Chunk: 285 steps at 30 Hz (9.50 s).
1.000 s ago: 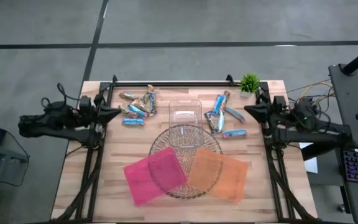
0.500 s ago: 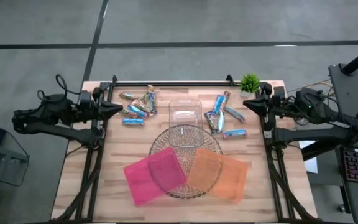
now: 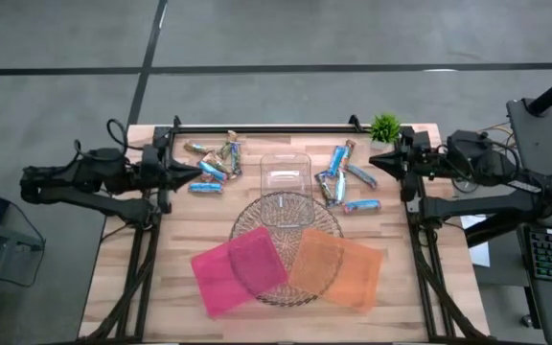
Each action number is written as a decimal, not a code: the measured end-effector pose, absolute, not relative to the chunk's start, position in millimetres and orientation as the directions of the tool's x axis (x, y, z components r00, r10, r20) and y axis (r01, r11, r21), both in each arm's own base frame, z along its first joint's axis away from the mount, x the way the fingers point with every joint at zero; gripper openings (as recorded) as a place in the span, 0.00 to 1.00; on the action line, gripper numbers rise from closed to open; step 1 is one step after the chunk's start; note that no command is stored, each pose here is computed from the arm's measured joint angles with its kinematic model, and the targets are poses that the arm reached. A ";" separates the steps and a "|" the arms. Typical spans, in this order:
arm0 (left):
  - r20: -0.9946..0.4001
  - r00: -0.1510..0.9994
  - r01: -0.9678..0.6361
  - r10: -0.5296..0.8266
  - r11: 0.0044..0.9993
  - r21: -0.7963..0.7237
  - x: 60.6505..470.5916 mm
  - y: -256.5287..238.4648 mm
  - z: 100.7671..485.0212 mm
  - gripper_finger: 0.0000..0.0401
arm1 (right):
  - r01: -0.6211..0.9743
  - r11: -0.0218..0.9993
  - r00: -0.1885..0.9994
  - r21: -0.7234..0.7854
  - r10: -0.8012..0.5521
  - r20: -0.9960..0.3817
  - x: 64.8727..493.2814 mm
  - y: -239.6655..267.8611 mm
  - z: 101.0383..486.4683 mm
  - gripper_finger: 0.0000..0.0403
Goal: Pick and place Granola Bars by type
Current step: Put the red granola bar into the red bin
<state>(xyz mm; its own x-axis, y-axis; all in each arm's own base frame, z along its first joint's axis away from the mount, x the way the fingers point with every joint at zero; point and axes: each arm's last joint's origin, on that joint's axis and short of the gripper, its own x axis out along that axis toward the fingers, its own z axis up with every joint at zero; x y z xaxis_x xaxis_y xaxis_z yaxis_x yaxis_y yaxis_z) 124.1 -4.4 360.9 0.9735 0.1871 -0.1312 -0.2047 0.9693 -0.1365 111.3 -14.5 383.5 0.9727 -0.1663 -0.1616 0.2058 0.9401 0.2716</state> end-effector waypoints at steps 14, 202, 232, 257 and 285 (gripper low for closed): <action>-0.174 0.967 -0.212 0.188 0.969 -0.129 128.2 -4.9 356.4 0.00 | 0.234 0.937 0.940 0.258 -0.151 -0.305 118.9 -15.0 373.1 0.03; -0.590 0.698 -0.478 0.406 0.877 0.037 150.5 36.6 358.5 0.00 | 0.096 0.995 0.160 -0.012 -0.027 -0.987 182.6 -38.3 202.7 0.62; -0.594 0.695 -0.471 0.405 0.881 0.048 150.2 36.5 358.1 0.00 | 0.098 0.995 0.073 0.010 0.002 -0.997 223.3 -57.7 166.4 0.59; -0.596 0.694 -0.462 0.404 0.884 0.062 150.1 36.4 357.9 0.00 | 0.041 0.999 -0.007 -0.021 -0.021 -1.000 232.4 -61.3 141.9 0.31; -0.595 0.695 -0.463 0.405 0.884 0.061 149.9 36.4 358.0 0.00 | 0.184 0.972 0.403 0.148 0.062 -0.913 238.8 -55.3 289.5 0.10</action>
<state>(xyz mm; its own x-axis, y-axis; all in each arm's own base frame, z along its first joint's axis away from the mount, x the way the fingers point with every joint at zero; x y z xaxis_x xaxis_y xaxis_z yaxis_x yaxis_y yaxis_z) 149.9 36.4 358.0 0.6948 0.4045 -0.5947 -0.4629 0.8843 0.0608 238.8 -55.3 289.5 0.4029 0.0624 -0.9131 0.1843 0.9717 0.1477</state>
